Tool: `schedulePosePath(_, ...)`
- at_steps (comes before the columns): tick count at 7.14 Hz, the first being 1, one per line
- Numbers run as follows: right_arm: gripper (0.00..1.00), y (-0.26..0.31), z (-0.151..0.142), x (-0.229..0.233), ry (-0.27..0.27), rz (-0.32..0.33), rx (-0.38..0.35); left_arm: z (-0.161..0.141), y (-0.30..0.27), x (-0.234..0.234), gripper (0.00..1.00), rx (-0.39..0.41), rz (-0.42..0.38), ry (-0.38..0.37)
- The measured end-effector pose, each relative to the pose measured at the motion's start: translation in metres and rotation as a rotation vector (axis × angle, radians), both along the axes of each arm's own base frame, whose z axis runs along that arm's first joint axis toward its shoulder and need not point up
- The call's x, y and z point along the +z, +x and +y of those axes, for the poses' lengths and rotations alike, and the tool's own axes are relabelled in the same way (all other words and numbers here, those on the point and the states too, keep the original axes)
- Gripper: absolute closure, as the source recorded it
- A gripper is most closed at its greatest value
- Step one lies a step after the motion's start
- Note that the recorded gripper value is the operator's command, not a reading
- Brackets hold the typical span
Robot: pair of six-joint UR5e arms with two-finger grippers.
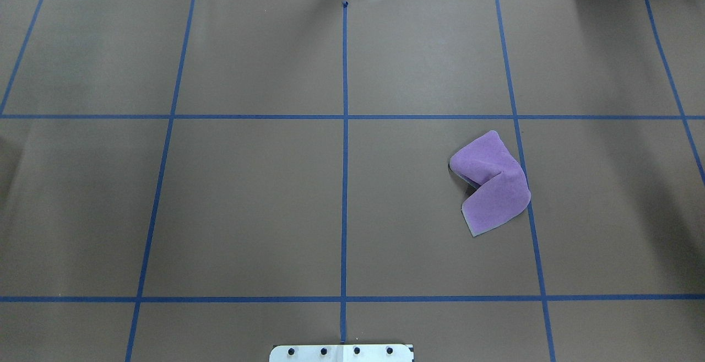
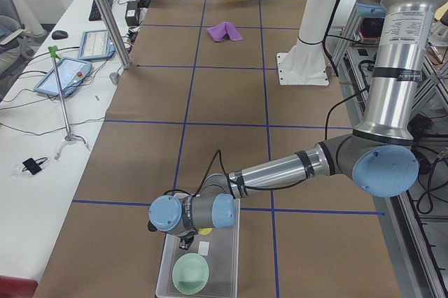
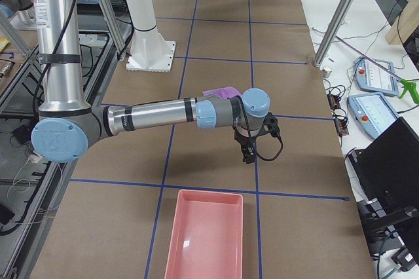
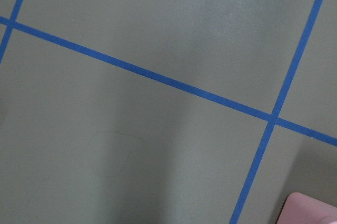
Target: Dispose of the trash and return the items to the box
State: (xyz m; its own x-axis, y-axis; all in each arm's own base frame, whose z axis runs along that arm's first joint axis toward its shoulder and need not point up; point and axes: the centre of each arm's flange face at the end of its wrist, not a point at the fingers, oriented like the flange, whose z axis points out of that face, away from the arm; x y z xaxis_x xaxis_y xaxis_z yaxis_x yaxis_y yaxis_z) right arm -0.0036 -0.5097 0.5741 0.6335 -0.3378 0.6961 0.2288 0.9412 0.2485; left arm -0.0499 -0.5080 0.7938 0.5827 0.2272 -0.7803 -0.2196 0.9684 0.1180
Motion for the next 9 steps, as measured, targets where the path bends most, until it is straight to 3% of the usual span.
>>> schedulePosePath(1,0.00,0.000,0.000,0.000,-0.001,0.000,-0.001,0.000,0.004,0.001,0.93,0.001,-0.001,-0.011)
schedulePosePath(2,0.00,-0.001,0.000,0.000,-0.001,0.000,-0.002,-0.001,0.008,0.000,0.54,-0.002,-0.002,-0.020)
schedulePosePath(3,0.00,-0.001,0.000,0.000,-0.002,0.000,-0.002,-0.003,0.010,-0.001,0.39,-0.004,-0.003,-0.019)
schedulePosePath(4,0.00,-0.001,0.000,0.000,-0.001,0.000,-0.002,-0.004,0.011,-0.002,0.31,-0.004,-0.003,-0.014)
schedulePosePath(7,0.00,-0.001,0.000,0.001,-0.003,0.000,-0.001,-0.011,0.012,-0.017,0.31,-0.003,0.006,0.014)
schedulePosePath(9,0.00,-0.010,-0.005,-0.008,-0.050,-0.002,0.041,-0.031,0.015,-0.066,0.30,-0.040,0.044,-0.011)
